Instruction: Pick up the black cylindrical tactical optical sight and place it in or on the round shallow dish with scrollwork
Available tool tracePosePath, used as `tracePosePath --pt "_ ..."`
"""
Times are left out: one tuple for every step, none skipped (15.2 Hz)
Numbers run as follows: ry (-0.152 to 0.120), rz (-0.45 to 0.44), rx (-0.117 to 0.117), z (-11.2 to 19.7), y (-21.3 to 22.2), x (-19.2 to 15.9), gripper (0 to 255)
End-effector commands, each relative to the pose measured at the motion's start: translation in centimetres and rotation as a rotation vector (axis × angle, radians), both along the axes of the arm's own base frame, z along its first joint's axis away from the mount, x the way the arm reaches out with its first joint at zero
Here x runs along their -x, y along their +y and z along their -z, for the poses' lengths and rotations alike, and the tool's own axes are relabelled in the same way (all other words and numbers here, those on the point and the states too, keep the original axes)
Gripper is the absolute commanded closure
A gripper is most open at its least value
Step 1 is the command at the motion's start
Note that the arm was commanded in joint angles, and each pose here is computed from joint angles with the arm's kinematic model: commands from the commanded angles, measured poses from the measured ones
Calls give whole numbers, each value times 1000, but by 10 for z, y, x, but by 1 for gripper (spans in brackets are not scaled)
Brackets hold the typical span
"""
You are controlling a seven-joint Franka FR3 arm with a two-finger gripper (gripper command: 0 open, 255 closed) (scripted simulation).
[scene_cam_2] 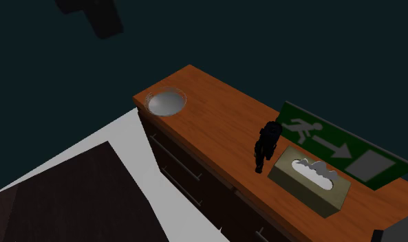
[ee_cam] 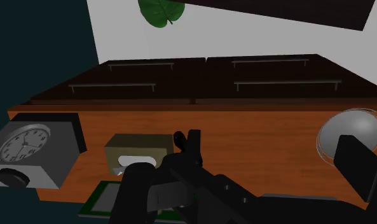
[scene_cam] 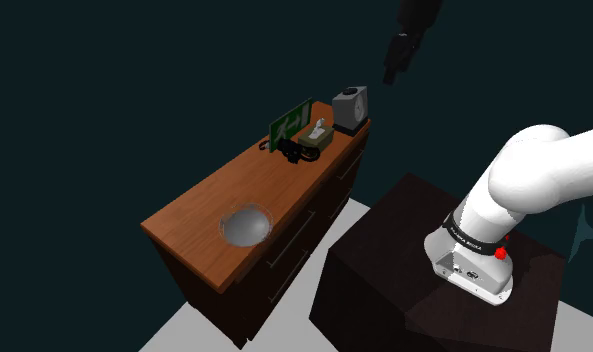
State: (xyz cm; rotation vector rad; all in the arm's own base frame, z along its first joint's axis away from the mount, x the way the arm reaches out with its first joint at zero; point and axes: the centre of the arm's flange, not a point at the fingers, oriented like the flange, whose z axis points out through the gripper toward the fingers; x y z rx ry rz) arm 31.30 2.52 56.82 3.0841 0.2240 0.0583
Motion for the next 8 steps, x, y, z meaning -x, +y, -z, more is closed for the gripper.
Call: tracePosePath --pt "0 0 0 0 0 0 0" --pt "-2 -1 2 10 -1 -8 0" --pt "-3 -3 3 20 -1 -16 0" --pt "-5 -4 5 30 -2 -25 0" --pt "-7 -5 6 40 -3 -33 0" --pt "-8 -7 8 50 -3 -41 0" --pt "-10 -8 10 60 -4 -50 0" --pt "-12 -9 11 70 -5 -58 0"
